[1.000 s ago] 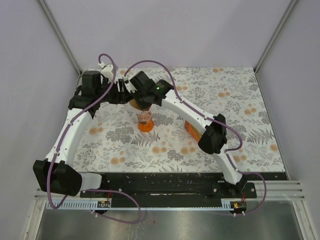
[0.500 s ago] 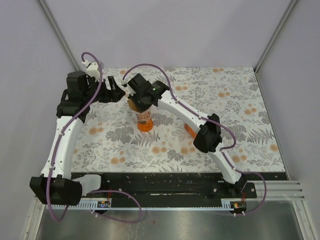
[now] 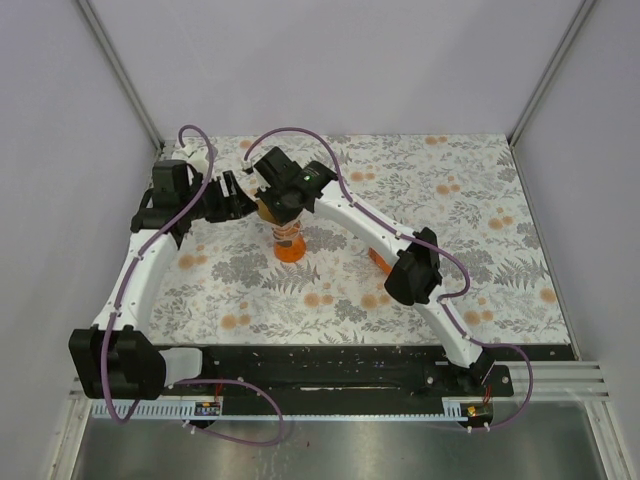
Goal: Place the coffee filter in the dripper
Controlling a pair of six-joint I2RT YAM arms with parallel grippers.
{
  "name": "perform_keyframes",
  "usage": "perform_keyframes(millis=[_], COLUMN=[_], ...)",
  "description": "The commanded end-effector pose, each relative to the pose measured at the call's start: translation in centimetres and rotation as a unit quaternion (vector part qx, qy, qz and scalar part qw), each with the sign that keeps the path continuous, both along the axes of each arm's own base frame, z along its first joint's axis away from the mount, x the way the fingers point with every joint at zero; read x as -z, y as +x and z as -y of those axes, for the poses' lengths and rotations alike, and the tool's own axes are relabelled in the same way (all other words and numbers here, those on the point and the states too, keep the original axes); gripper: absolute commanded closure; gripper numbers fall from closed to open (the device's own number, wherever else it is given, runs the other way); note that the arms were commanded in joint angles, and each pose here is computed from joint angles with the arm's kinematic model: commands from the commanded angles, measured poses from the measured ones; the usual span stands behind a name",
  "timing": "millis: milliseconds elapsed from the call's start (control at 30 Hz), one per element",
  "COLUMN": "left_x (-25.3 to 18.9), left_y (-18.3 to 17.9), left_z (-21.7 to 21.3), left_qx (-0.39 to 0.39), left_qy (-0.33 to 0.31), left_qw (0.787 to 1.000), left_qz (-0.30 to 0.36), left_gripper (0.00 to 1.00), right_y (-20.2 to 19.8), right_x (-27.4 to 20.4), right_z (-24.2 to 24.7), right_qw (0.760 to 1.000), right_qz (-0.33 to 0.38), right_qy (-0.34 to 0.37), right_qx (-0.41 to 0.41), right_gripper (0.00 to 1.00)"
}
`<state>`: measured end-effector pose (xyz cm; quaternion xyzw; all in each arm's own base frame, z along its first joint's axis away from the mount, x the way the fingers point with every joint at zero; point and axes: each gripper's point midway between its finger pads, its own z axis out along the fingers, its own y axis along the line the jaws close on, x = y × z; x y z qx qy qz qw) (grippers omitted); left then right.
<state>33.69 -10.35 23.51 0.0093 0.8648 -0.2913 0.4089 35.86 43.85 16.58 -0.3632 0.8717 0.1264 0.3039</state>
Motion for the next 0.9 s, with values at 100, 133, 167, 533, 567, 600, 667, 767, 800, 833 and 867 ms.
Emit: perform_keyframes(millis=[100,133,167,533,567,600,667,767,800,833,867], left_x=[-1.8,-1.8,-1.8,-0.5,-0.8,-1.0,-1.4,-1.3,-1.3,-1.1,-1.1], left_y=[1.4,1.4,1.5,1.5,1.4,1.4,1.4,1.5,1.5,1.4,1.5], left_z=[1.4,1.5,1.6,1.9,2.0,2.1,1.9,1.8,1.9,2.0,2.0], left_qx=[0.026,0.027,0.027,0.038,0.038,0.04,0.039,0.037,0.04,0.041,0.042], left_qy=[-0.021,-0.021,-0.021,-0.011,-0.012,-0.013,-0.005,-0.002,-0.003,-0.003,-0.003], left_qw=[0.998,0.998,0.998,0.999,0.999,0.998,0.998,0.998,0.998,0.998,0.998], left_qz=[0.044,0.045,0.045,0.032,0.037,0.042,0.052,0.052,0.051,0.049,0.049], left_gripper=[0.36,0.38,0.41,0.57,0.58,0.58,0.58,0.58,0.58,0.58,0.59], right_y=[0.5,0.6,0.6,0.8,0.9,0.9,0.9,0.9,1.0,0.9,1.0], right_x=[-0.7,-0.7,-1.0,-5.3,-5.7,-6.0,-6.5,-7.4,-7.7,-8.0,-8.4], right_z=[0.1,0.1,0.2,-0.2,0.0,0.0,0.1,0.3,0.3,0.3,0.3], right_qw=[1.0,1.0,1.0,0.998,0.997,0.997,0.997,0.996,0.995,0.995,0.994], right_qz=[0.015,0.017,0.02,0.053,0.064,0.066,0.071,0.08,0.083,0.086,0.089], right_qy=[-0.002,-0.004,-0.003,0.043,0.037,0.04,0.041,0.046,0.05,0.052,0.055], right_qx=[0.001,0.002,0.002,0.0,-0.01,-0.012,-0.013,-0.012,-0.012,-0.013,-0.013], right_gripper=[1.0,1.0,1.0,0.89,0.89,0.87,0.84,0.81,0.8,0.78,0.77])
